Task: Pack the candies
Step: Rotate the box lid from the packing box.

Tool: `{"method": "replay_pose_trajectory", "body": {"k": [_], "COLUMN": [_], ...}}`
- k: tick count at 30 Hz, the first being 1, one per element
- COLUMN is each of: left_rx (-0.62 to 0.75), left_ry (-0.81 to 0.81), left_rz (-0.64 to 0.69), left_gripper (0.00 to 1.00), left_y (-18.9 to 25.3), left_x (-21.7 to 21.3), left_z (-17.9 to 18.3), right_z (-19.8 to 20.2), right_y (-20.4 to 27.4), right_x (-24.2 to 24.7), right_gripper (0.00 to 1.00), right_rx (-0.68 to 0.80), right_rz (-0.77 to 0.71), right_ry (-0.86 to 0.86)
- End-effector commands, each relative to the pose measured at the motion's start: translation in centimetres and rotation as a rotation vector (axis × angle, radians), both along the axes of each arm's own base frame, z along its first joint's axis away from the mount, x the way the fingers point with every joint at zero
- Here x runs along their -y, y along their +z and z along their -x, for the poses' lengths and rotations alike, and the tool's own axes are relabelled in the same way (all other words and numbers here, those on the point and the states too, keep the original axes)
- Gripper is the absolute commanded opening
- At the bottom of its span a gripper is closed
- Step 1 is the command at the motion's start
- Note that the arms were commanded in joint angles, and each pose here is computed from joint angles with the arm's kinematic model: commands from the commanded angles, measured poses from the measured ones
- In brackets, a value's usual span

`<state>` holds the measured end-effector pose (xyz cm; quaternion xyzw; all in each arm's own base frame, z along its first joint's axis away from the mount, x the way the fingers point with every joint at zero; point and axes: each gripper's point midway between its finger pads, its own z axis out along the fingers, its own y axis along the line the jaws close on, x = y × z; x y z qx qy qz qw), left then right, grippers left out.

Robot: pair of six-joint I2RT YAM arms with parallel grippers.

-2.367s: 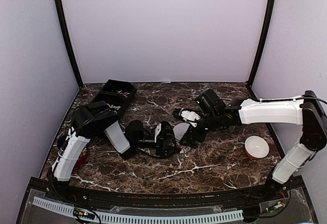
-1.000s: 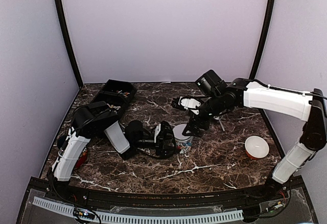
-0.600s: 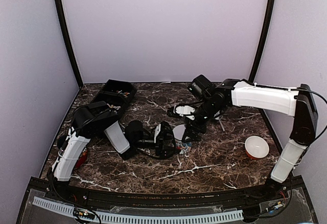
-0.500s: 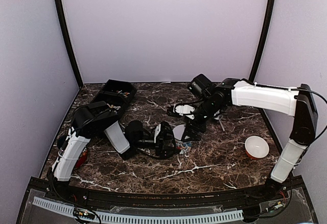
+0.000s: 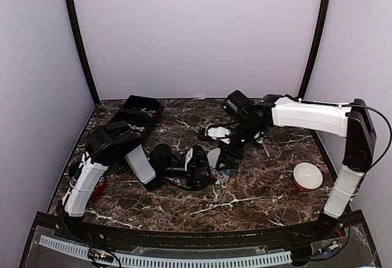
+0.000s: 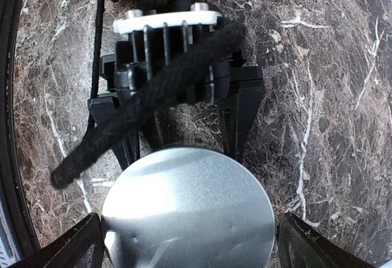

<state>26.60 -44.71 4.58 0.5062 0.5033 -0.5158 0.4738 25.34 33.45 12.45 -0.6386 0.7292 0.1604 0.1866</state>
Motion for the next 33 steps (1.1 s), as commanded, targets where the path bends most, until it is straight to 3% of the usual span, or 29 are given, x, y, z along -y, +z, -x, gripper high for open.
{"method": "replay_pose_trajectory", "body": {"k": [1, 33], "left_rx": [-0.105, -0.104], "left_ry": [-0.019, -0.015], "left_rz": [-0.107, -0.107], "left_gripper": [0.77, 0.77], "left_y": [-4.78, -4.75], "left_x": [-1.21, -1.20], "left_z": [0.95, 0.88], "right_z": [-0.65, -0.61], "right_y": [0.97, 0.30], "right_x": [-0.80, -0.83], "right_gripper": [0.98, 0.97], "right_rx": [0.004, -0.041], "right_rz": [-0.035, -0.032], "right_ry": [-0.003, -0.026]}}
